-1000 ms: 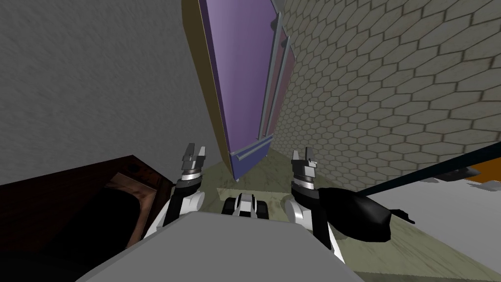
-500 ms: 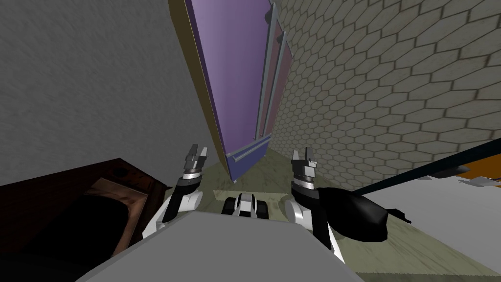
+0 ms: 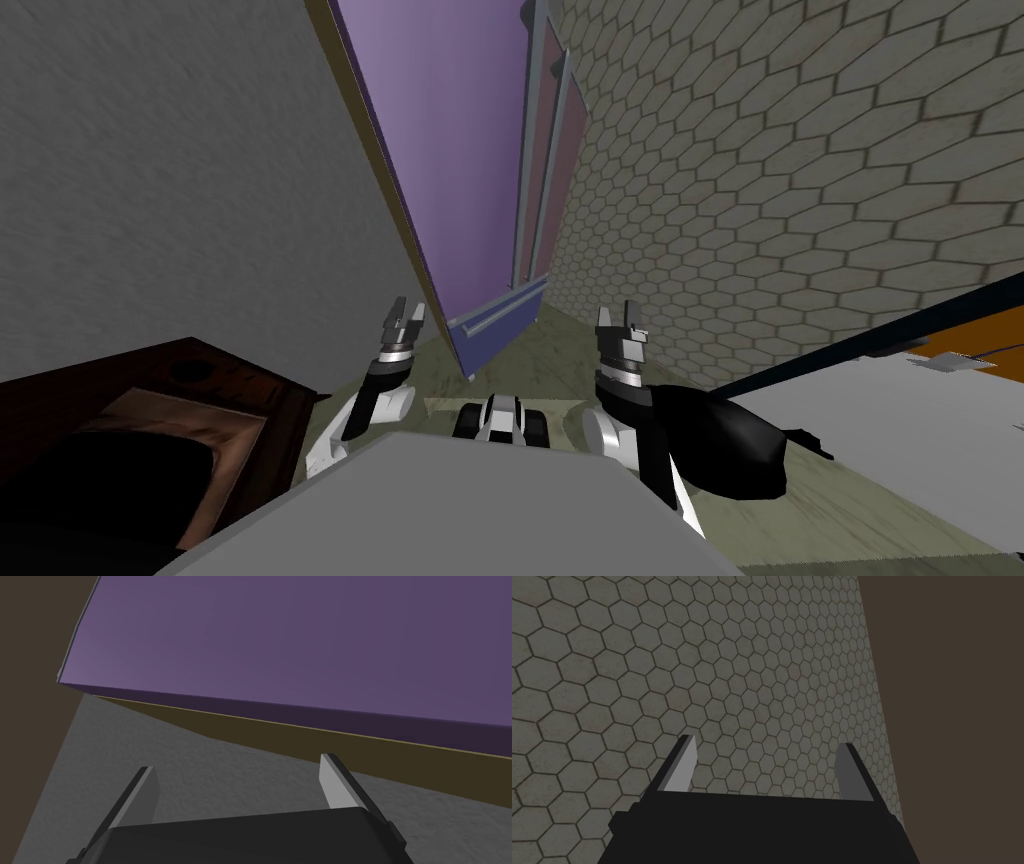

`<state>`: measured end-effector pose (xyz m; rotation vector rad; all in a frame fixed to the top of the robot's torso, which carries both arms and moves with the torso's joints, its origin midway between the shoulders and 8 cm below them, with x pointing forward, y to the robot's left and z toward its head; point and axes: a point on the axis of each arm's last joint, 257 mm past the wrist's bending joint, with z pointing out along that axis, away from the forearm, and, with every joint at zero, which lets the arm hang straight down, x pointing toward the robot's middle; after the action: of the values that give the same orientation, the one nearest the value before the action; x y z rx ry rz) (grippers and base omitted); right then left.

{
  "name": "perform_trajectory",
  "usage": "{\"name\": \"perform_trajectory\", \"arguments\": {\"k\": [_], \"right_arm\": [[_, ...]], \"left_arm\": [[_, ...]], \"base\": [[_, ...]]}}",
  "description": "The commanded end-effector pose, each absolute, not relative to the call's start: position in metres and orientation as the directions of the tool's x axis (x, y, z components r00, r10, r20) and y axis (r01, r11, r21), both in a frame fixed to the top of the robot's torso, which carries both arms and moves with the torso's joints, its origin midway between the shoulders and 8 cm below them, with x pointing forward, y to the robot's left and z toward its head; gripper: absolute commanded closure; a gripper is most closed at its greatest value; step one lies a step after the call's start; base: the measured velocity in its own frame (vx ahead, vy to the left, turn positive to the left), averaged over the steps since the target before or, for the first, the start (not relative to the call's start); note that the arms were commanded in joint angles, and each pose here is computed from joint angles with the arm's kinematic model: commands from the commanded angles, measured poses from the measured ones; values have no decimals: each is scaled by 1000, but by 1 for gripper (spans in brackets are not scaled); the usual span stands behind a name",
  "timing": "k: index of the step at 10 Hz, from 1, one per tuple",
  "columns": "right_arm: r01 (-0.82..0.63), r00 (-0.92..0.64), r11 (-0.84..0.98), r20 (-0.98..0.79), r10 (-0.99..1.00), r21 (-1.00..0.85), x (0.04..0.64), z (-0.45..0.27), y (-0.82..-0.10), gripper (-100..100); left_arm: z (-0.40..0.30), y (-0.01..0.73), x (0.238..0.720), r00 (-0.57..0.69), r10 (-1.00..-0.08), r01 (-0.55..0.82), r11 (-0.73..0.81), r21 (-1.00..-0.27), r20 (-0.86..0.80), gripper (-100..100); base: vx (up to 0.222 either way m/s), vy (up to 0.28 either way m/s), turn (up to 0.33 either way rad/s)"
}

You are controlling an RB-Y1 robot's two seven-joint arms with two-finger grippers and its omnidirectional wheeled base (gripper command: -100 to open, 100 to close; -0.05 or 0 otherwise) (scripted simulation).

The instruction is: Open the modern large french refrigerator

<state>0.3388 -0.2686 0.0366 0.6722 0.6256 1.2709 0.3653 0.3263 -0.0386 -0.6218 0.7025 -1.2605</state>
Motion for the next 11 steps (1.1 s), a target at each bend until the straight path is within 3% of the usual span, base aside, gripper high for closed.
{"name": "perform_trajectory", "arguments": {"k": [1,11], "right_arm": [[-640,186,162,-52,981,751,339,37,-269,0],[-640,186,162,-52,981,751,339,37,-269,0]], "left_arm": [[-51,341,374,149,-985,623,163,-766,-88,-100],[-99,385,397,162,-984,609,37,-792,78,-100]], "base": [[88,-129,-71],[97,-102,-50]]}}
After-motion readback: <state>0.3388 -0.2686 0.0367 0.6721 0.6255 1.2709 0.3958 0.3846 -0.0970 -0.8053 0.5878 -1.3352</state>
